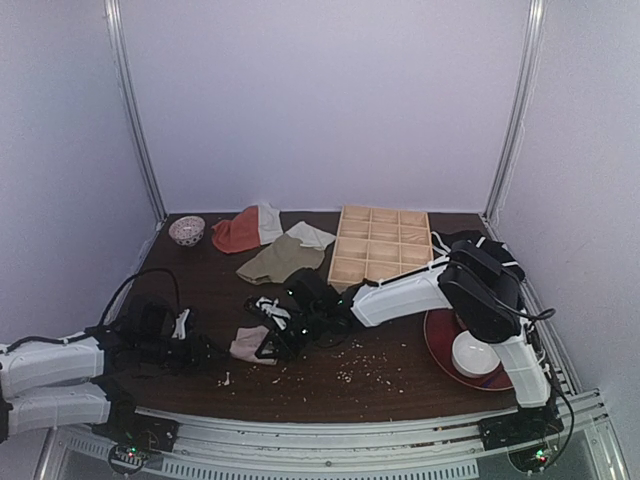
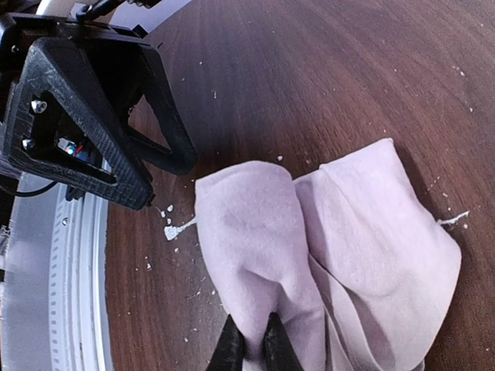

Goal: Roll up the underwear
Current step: Roll the underwear at the center of the board.

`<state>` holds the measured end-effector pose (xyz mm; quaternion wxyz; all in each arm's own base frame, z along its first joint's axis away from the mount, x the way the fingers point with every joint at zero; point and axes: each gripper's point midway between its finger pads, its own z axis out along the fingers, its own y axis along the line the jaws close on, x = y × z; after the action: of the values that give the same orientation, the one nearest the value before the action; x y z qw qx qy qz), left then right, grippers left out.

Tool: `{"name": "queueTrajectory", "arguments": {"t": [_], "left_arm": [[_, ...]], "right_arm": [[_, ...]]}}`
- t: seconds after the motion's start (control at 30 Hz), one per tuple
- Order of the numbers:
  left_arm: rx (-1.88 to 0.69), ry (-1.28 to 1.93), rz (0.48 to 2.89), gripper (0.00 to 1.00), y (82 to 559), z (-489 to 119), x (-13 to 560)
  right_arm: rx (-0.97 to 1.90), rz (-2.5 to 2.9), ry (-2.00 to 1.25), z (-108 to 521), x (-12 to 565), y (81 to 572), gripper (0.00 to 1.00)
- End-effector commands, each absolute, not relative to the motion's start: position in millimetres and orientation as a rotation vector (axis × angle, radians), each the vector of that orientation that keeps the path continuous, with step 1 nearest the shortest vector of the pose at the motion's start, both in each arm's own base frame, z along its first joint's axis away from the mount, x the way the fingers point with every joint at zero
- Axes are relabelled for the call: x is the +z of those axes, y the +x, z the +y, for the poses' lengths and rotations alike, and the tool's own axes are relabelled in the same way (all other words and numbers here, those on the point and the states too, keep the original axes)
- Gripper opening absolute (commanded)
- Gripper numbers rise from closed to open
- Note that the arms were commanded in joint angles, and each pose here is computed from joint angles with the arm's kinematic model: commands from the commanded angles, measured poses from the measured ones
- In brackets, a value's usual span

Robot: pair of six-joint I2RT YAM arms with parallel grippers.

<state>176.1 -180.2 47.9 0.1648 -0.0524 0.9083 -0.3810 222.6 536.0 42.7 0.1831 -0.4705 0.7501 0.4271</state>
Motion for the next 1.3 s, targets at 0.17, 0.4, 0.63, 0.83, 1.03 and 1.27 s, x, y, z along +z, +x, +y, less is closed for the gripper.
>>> {"name": "queueTrajectory", "arguments": {"t": [0.17,0.4,0.63,0.83,1.03,1.27], "left_arm": [[-1.078,-0.179,2.538,0.46,187,-178,58],[-1.071,-0.191,2.531,0.46,192,-179,58],[-1.106,-0.155,2.511,0.49,198,-187,59],[-1.176,-0.093,2.442,0.52,207,-199,66],[-1.170,-0.022,2.462,0.53,212,-205,61],[-1.213,0.047,2.475,0.52,219,-217,54]], "right_arm": [[1.496,2.394,-1.108,526,18,220,0.00],[1.575,2.503,-0.971,523,12,228,0.00],[1.631,2.599,-0.939,518,2,223,0.00],[1.621,2.613,-0.958,514,0,220,0.00],[1.626,2.618,-0.976,514,2,217,0.00],[1.672,2.640,-1.021,512,3,209,0.00]]}}
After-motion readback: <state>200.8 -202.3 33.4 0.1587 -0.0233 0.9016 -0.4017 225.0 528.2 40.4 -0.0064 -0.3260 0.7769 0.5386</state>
